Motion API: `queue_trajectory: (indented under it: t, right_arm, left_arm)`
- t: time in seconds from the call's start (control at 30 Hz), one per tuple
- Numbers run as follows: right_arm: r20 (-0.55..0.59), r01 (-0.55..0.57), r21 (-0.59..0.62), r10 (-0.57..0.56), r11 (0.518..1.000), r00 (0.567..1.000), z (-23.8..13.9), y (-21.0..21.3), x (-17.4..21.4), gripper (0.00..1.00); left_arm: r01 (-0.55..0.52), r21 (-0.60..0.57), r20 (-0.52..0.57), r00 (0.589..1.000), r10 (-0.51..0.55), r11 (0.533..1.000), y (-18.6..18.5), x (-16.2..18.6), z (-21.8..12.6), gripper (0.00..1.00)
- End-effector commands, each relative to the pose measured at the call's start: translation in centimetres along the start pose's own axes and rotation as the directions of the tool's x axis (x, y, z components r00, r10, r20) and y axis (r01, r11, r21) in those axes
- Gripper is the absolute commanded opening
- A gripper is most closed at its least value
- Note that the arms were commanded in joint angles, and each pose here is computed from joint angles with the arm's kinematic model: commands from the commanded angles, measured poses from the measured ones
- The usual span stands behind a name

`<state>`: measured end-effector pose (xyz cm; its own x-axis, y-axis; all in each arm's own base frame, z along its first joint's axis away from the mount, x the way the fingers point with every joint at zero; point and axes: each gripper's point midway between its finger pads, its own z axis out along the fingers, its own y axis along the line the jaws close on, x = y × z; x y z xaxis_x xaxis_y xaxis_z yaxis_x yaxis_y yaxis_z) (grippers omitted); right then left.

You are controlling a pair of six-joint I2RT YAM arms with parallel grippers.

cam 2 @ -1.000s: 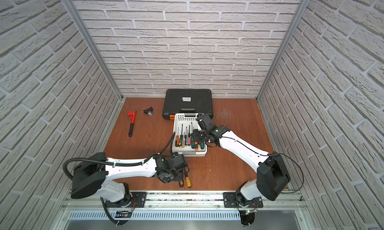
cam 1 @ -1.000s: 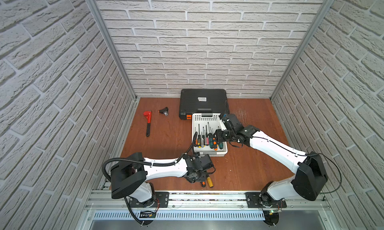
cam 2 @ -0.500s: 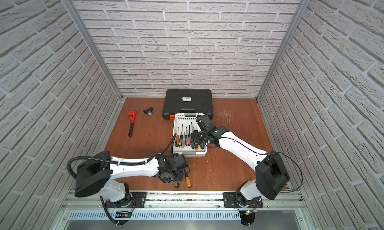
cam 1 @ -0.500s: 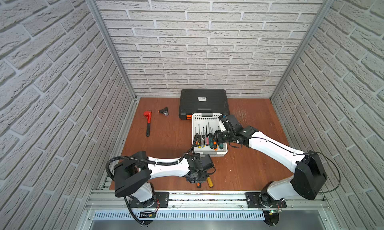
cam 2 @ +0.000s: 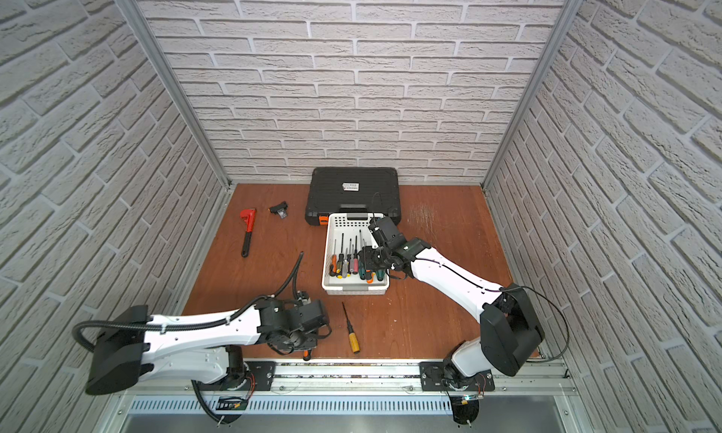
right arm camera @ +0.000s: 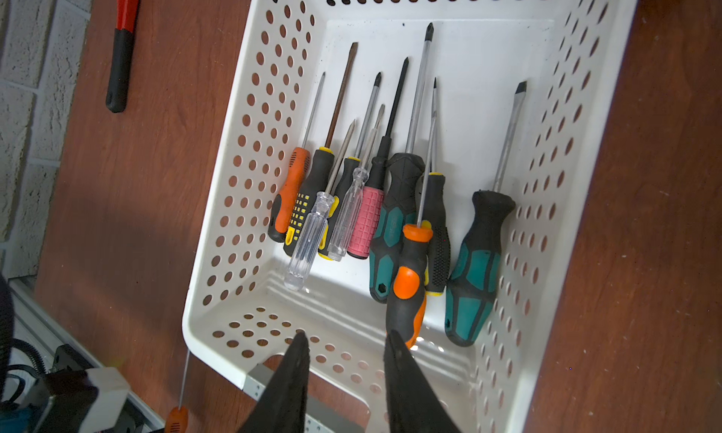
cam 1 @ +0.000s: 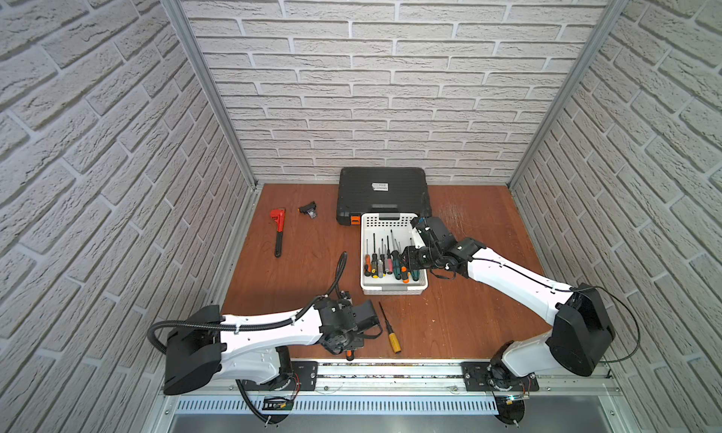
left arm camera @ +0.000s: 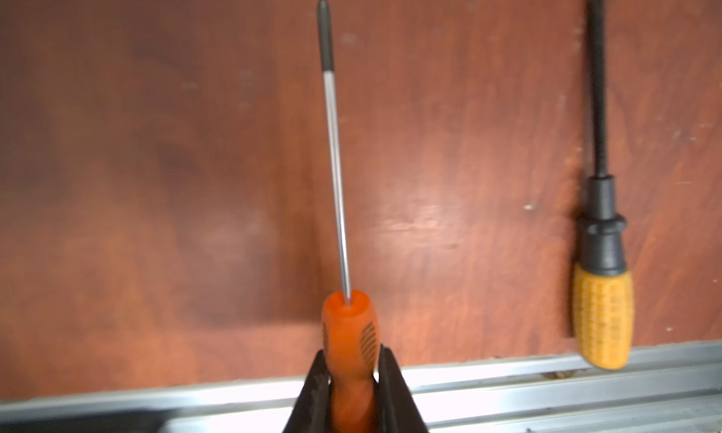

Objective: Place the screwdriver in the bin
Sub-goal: 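Lift the orange-handled screwdriver and carry it over the bin with the left gripper, then lower the orange-handled screwdriver into the bin and open the left gripper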

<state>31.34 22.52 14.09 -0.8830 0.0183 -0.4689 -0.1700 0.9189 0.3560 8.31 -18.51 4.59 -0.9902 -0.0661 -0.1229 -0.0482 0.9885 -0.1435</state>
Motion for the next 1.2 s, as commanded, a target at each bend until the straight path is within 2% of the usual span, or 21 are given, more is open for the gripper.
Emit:
queue_trajectory:
  t: [0.0,0.13,0.27,0.5,0.63,0.87,1.17]
  right_arm:
    - [0.046,-0.003,-0.038,0.005,0.999,0.999,-0.4,1.2,-1.6,0.35]
    - [0.048,0.000,-0.050,0.002,0.999,0.999,-0.5,1.6,-1.9,0.35]
    - [0.059,0.014,-0.043,-0.012,0.999,0.998,-1.0,1.6,-1.9,0.35]
    - [0.083,0.105,0.058,-0.110,0.993,0.991,-3.5,0.0,-2.2,0.36]
    - [0.070,0.085,0.050,-0.089,0.995,0.994,-3.7,-0.4,-1.1,0.36]
    - [0.055,0.032,0.065,-0.036,0.997,0.998,-3.7,-1.8,1.1,0.36]
    - [0.050,0.034,0.062,-0.037,0.997,0.998,-4.1,-1.6,1.1,0.36]
  left_arm:
    - [0.055,-0.074,0.075,0.996,-0.050,0.996,3.2,-2.0,-1.2,0.06]
    - [0.023,-0.022,0.164,0.986,-0.019,0.999,2.6,-6.7,-4.6,0.09]
    - [-0.025,0.042,0.189,0.982,0.017,0.999,1.1,-10.6,-6.7,0.10]
    - [-0.191,0.102,0.261,0.952,0.159,0.976,-4.9,-17.1,-10.0,0.09]
    - [-0.253,0.159,0.269,0.941,0.205,0.954,-8.6,-19.3,-9.7,0.09]
    - [-0.282,0.216,0.249,0.942,0.227,0.935,-12.6,-21.4,-7.8,0.09]
    - [-0.253,0.191,0.172,0.960,0.221,0.949,-13.2,-21.6,-3.1,0.09]
